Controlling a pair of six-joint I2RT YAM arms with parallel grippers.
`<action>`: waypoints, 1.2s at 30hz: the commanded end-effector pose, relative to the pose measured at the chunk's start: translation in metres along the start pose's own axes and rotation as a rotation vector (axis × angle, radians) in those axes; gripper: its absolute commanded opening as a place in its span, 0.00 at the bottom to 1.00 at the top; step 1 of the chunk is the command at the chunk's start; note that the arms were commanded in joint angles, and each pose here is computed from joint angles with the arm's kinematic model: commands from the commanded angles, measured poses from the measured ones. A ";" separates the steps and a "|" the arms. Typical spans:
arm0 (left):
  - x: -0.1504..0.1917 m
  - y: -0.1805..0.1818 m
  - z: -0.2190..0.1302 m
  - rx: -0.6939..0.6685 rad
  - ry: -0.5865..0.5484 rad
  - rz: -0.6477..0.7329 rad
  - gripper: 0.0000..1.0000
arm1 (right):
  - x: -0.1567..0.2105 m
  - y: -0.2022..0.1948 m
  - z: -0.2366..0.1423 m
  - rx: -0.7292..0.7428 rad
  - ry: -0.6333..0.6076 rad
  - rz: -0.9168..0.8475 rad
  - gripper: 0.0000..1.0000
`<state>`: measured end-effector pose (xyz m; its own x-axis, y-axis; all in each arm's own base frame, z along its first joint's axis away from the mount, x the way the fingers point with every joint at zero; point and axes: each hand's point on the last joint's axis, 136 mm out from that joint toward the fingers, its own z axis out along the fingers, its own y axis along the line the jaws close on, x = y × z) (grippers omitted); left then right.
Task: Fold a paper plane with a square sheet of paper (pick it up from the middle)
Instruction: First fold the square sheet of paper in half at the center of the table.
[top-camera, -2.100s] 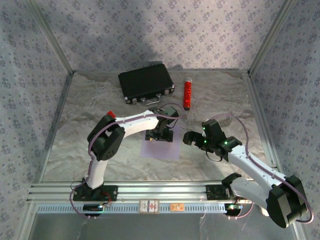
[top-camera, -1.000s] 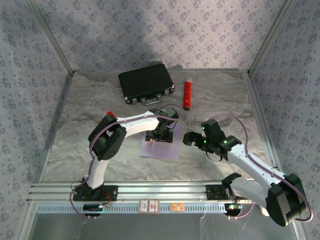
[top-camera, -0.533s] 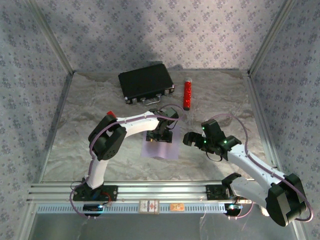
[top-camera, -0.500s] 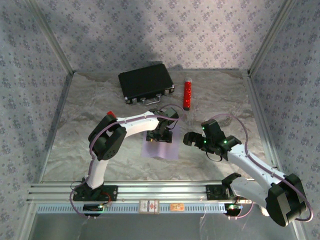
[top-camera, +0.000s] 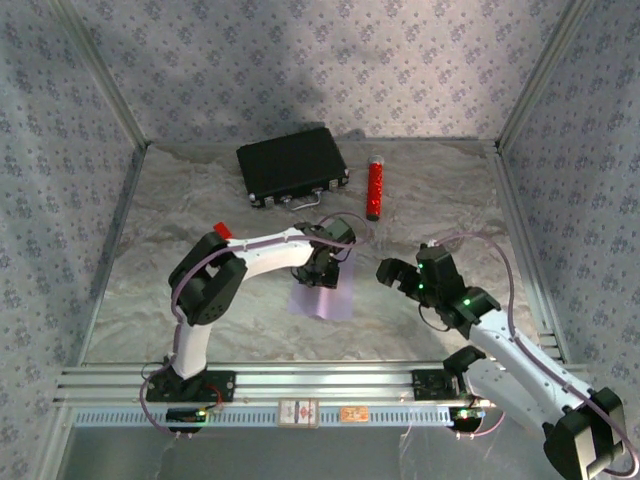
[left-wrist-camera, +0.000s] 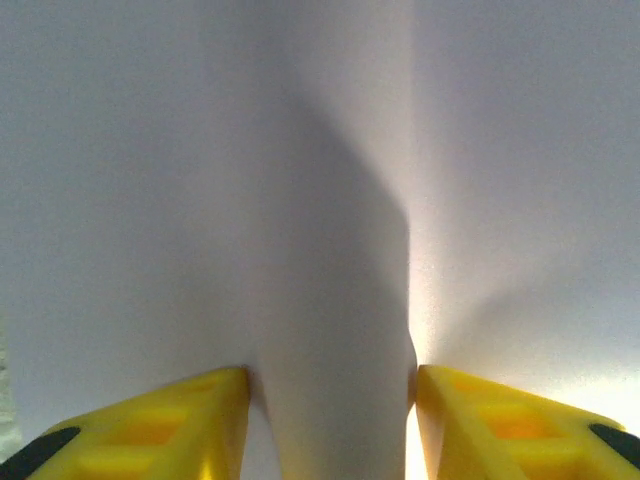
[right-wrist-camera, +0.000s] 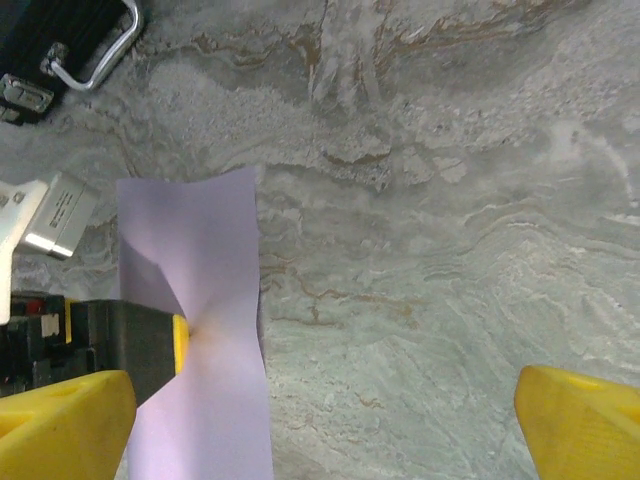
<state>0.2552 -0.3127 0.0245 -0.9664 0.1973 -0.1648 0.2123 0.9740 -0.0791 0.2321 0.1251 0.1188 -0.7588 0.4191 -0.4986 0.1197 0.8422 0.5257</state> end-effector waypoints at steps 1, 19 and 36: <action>-0.010 -0.016 -0.021 0.087 -0.075 0.005 0.45 | -0.008 -0.012 -0.002 0.037 -0.063 0.029 0.99; -0.038 -0.058 -0.093 0.860 -0.131 -0.181 0.39 | -0.032 -0.015 -0.024 -0.024 -0.199 0.062 0.98; -0.038 -0.040 -0.075 0.969 -0.115 -0.308 0.38 | -0.025 0.027 -0.014 -0.207 -0.082 0.012 0.99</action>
<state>0.2686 -0.3518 0.1131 -0.9911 -0.0951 -0.0935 0.0380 0.4705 -0.8816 0.2426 0.1219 0.1426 -0.6844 0.4947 -0.5356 0.0474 0.7633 0.6443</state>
